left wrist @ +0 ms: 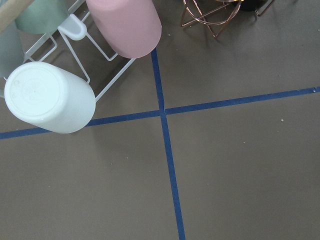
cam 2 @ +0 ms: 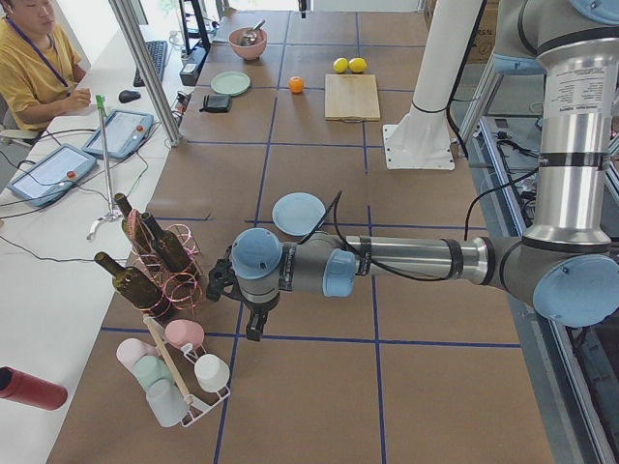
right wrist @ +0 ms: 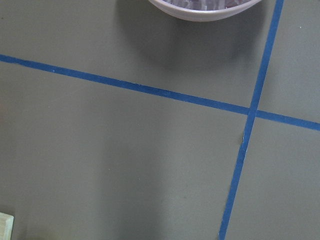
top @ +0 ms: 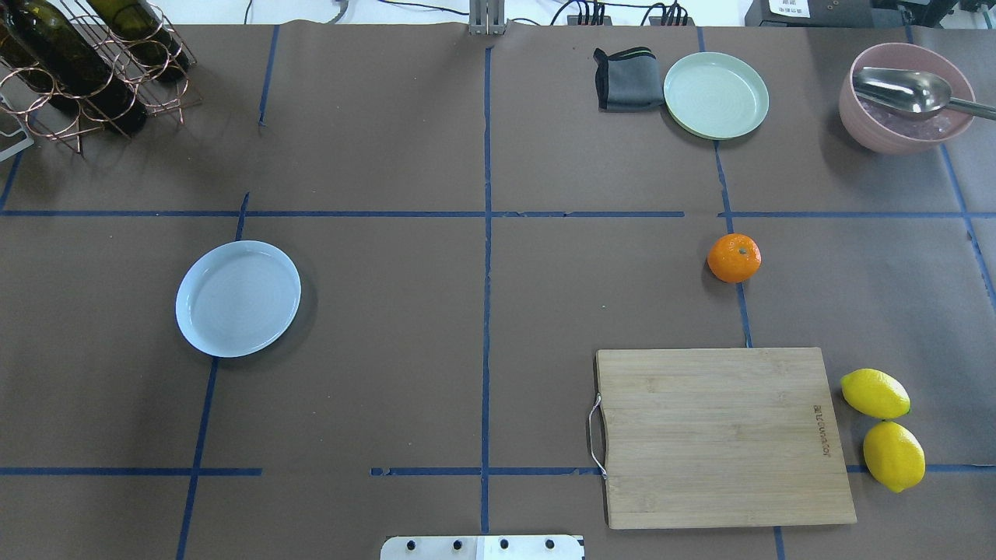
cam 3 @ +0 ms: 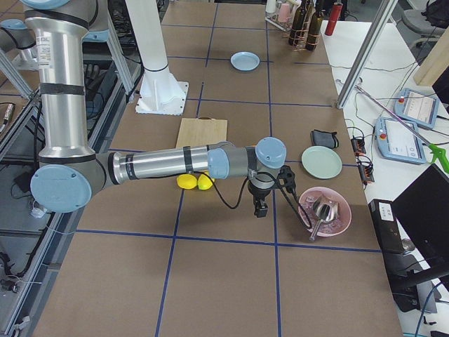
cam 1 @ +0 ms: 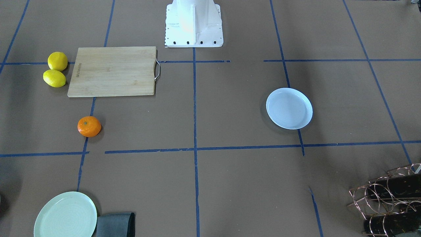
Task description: Pick orange to plate
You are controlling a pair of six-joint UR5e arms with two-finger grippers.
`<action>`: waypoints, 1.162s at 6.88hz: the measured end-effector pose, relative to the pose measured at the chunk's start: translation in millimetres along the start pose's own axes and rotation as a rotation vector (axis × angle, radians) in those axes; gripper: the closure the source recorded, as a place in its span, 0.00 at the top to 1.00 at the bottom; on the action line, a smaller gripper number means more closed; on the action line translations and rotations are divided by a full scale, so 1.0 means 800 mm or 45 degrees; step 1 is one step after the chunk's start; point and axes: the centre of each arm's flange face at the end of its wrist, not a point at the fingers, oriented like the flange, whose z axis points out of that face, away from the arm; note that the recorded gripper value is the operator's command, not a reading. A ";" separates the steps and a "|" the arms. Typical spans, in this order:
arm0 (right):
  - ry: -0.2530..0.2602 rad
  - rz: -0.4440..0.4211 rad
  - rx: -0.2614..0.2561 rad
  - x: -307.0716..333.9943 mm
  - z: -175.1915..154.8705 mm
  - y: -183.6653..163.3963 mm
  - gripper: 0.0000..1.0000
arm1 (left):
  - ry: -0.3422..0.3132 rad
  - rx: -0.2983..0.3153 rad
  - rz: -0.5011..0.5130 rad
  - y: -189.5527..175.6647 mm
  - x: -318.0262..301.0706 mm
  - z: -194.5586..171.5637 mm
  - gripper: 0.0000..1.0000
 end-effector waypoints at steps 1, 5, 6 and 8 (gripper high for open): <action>0.001 -0.002 0.001 -0.001 0.000 -0.001 1.00 | -0.001 0.014 0.016 -0.003 0.005 -0.003 1.00; -0.062 0.000 0.006 -0.013 -0.001 -0.006 1.00 | -0.008 0.066 0.079 -0.028 0.022 -0.017 1.00; -0.077 -0.005 0.005 -0.015 0.001 -0.006 1.00 | 0.002 0.087 0.112 -0.026 0.022 -0.014 1.00; -0.084 -0.048 0.012 -0.017 0.014 -0.003 1.00 | 0.080 0.148 0.191 -0.025 0.043 0.012 1.00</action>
